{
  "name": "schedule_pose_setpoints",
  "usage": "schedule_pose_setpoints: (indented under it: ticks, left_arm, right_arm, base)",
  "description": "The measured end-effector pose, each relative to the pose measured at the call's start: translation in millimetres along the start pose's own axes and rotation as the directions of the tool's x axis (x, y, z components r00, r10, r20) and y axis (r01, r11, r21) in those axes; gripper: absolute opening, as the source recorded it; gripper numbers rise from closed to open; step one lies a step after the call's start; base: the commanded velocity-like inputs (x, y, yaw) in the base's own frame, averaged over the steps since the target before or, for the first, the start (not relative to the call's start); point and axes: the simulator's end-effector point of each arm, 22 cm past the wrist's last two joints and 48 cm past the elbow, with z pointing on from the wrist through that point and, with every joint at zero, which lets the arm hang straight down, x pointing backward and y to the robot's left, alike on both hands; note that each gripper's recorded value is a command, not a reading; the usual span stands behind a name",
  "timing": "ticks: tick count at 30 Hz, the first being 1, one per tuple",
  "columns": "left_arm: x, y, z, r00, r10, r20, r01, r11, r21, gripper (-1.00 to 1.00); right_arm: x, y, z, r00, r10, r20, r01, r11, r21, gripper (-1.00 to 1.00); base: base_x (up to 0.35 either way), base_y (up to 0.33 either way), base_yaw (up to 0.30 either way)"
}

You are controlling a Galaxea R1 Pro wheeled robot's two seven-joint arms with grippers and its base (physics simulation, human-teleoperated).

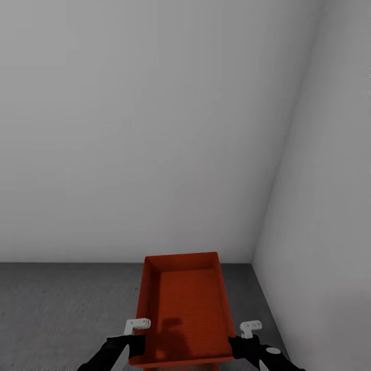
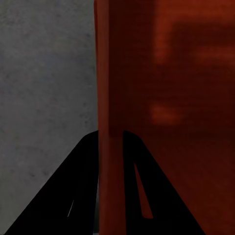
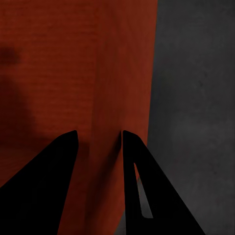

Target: Move the two storage containers from the living room to the garage. In the garage, place one container on the floor and stack the other container on top of it (either order is fine).

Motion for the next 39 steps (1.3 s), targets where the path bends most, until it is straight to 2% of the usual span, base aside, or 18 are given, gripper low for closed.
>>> schedule_pose_setpoints:
  ticks: [9,39]
  left_arm:
    - [2.9,-0.2,10.8,1.000,0.001,0.001,-0.001,1.000,-0.001,-1.00]
    - [5.9,-1.2,12.5,1.000,0.001,-0.007,-0.001,1.000,-0.002,-1.00]
  right_arm:
    - [5.8,-3.2,9.8,1.000,0.001,0.001,-0.001,1.000,-0.001,-1.00]
    - [9.1,-4.7,10.7,1.000,0.003,-0.006,-0.003,1.000,-0.001,-1.00]
  base:
    - [-0.017,0.000,0.000]
    - [0.000,0.000,0.000]
